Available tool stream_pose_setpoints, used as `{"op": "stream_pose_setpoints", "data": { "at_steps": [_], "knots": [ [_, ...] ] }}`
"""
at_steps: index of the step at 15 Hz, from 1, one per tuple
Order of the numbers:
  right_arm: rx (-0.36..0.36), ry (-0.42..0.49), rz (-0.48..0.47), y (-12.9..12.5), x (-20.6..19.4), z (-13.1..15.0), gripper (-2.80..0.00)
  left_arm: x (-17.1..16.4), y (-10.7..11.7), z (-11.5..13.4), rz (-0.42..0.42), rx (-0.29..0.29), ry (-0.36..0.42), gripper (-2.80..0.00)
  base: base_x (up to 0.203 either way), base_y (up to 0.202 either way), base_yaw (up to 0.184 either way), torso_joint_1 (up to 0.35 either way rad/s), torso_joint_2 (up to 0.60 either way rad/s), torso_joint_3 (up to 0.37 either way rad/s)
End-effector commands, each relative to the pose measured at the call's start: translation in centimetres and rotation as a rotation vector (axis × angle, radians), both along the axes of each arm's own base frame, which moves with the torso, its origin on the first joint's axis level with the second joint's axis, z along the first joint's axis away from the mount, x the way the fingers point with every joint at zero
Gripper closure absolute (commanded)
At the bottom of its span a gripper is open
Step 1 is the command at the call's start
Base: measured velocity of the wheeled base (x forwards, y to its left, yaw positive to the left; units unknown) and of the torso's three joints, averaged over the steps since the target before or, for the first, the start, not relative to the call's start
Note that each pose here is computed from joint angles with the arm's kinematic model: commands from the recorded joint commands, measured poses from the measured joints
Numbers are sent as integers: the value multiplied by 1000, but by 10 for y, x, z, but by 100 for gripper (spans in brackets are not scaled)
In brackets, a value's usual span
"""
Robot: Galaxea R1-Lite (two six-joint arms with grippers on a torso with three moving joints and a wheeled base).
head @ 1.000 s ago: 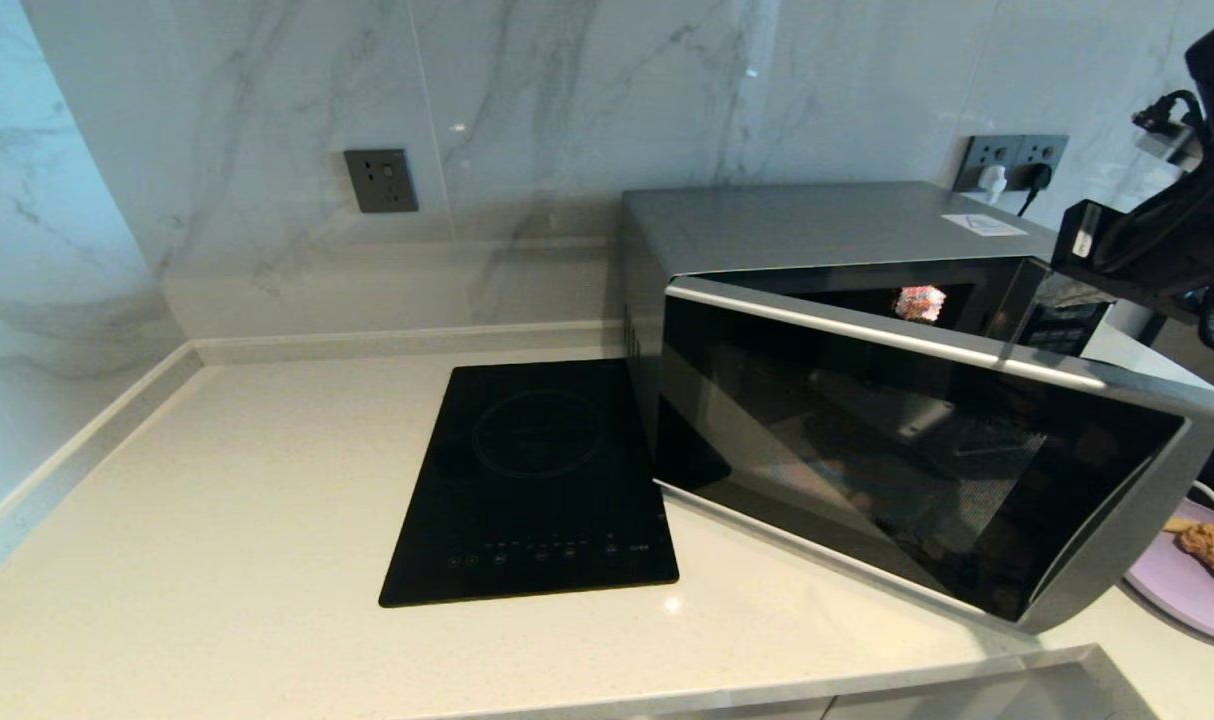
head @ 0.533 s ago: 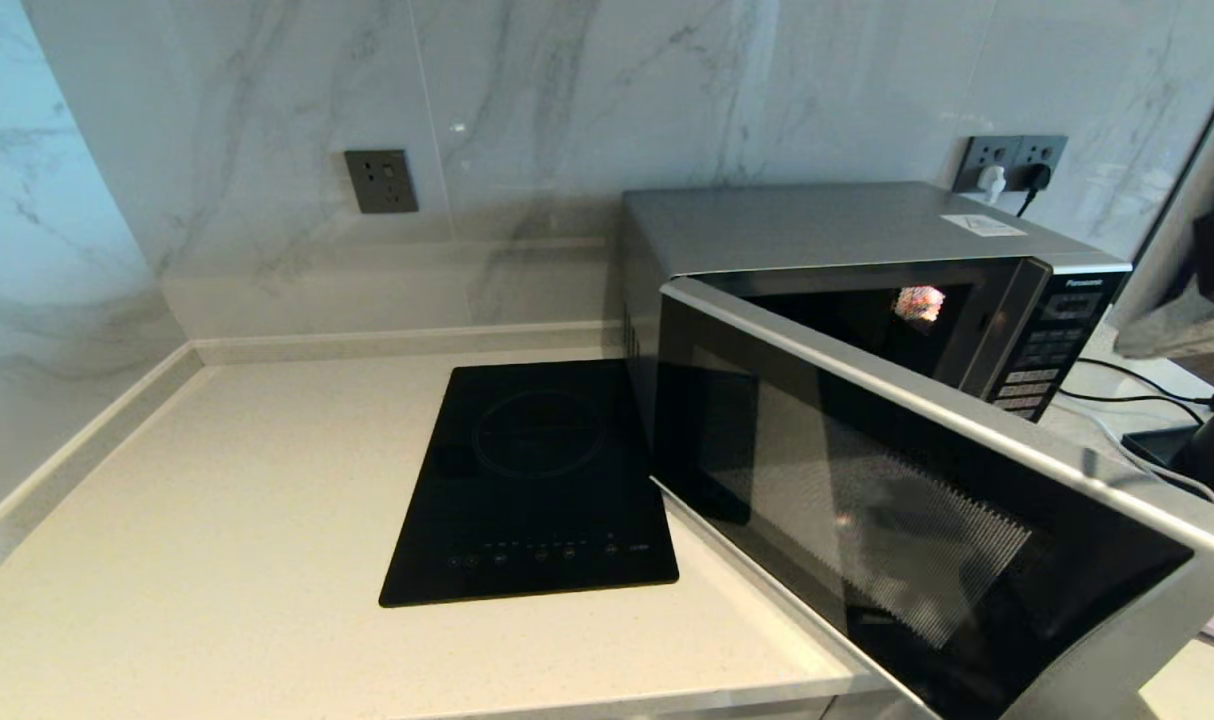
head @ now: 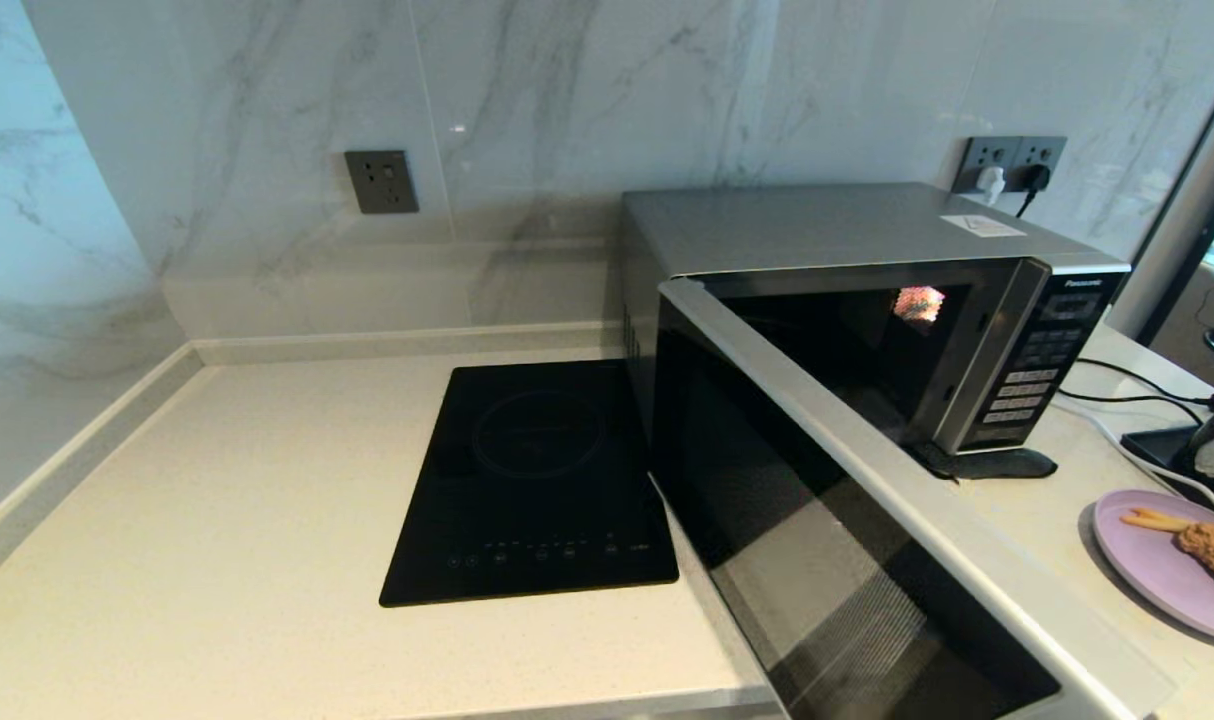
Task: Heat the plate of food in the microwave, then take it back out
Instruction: Open the microwave oven
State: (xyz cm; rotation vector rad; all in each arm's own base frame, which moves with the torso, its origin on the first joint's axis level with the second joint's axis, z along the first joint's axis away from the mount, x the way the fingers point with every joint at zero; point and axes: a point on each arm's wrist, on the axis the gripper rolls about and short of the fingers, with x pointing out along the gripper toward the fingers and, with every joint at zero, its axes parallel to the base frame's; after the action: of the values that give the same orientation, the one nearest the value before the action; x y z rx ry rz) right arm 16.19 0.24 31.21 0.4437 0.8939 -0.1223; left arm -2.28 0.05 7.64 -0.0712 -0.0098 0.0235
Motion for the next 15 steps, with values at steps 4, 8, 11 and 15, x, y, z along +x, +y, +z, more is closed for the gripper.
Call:
{"op": "stream_pose_setpoints", "data": {
  "at_steps": [4,8,11,15],
  "knots": [
    [-64,-33,-115,-3,5,-54,0,0,0,0,1,-1,1,0,0,0,0,0,0,0],
    [-21,17,-226,-19,10,-70,0,0,0,0,2,-1,1,0,0,0,0,0,0,0],
    [-10,53,-390,-53,28,-90,0,0,0,0,1,-1,1,0,0,0,0,0,0,0],
    [65,41,-537,-102,44,-119,0,0,0,0,1,-1,1,0,0,0,0,0,0,0]
  ]
}}
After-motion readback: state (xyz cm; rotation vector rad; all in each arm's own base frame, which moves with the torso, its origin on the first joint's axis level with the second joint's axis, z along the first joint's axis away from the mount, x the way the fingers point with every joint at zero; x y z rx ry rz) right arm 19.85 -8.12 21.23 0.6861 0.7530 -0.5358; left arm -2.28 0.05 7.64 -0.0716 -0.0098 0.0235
